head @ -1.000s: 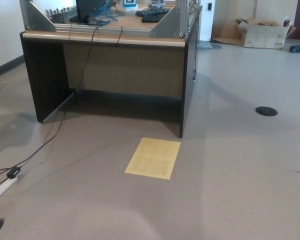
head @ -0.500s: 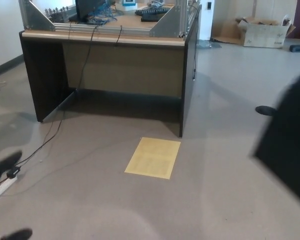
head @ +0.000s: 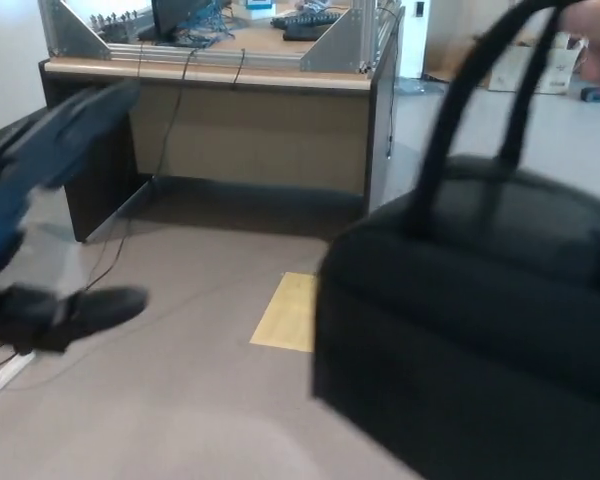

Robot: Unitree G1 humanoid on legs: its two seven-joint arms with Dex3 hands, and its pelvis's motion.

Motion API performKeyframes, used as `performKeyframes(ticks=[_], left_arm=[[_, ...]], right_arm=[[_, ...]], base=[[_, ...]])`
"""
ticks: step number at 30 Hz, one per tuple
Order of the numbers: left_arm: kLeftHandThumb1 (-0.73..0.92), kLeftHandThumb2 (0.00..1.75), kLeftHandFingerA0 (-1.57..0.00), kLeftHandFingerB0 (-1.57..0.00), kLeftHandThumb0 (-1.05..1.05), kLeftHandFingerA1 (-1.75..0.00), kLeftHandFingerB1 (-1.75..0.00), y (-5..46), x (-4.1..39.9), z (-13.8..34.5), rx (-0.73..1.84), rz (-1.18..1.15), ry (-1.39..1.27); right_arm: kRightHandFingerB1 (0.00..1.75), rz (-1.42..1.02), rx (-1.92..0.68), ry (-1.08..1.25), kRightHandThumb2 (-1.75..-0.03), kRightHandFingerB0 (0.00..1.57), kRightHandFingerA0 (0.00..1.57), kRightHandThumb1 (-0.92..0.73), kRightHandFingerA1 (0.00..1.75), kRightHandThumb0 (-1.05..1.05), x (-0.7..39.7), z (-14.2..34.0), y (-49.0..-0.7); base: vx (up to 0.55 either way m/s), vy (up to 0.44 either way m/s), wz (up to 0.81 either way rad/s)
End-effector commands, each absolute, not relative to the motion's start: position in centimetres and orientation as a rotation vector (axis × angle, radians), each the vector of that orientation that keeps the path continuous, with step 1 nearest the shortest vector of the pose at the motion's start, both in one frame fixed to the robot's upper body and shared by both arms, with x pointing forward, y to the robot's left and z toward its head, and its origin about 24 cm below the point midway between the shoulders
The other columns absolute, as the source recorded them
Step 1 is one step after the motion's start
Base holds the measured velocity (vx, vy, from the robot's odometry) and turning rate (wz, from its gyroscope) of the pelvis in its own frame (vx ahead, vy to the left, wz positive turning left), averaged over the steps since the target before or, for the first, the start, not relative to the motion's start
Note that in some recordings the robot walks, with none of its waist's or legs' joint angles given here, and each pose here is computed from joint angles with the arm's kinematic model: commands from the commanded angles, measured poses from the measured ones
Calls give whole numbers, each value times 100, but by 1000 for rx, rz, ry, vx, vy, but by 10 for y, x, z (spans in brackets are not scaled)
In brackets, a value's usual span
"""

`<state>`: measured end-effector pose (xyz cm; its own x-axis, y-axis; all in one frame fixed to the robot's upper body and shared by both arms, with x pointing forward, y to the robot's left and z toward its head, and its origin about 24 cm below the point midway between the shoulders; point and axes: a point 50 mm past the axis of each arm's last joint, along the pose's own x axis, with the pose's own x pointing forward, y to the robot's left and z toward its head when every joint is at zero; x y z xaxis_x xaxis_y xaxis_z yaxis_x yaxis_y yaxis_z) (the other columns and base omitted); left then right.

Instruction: A person hands over a black lunchbag to the robot and the robot uses its left hand to grab the strips of the lunchbag, the gives it back to the person.

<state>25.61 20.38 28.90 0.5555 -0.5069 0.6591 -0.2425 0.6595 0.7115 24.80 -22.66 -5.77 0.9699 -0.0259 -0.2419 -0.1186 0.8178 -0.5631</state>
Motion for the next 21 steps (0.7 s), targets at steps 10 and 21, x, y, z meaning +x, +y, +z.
performKeyframes(ticks=[10,21], left_arm=[[48,84,0,-2,-81,0,-5,97,266,355,866,-394,-1018],[48,85,0,0,-78,-12,-10,60,257,365,805,-430,-1015]], right_arm=[[48,61,-634,263,-91,26,35,-56,55,-59,241,-61,-234],[49,57,-648,259,-92,29,38,-55,56,-59,241,-60,-236]], base=[[0,0,0],[0,0,0]])
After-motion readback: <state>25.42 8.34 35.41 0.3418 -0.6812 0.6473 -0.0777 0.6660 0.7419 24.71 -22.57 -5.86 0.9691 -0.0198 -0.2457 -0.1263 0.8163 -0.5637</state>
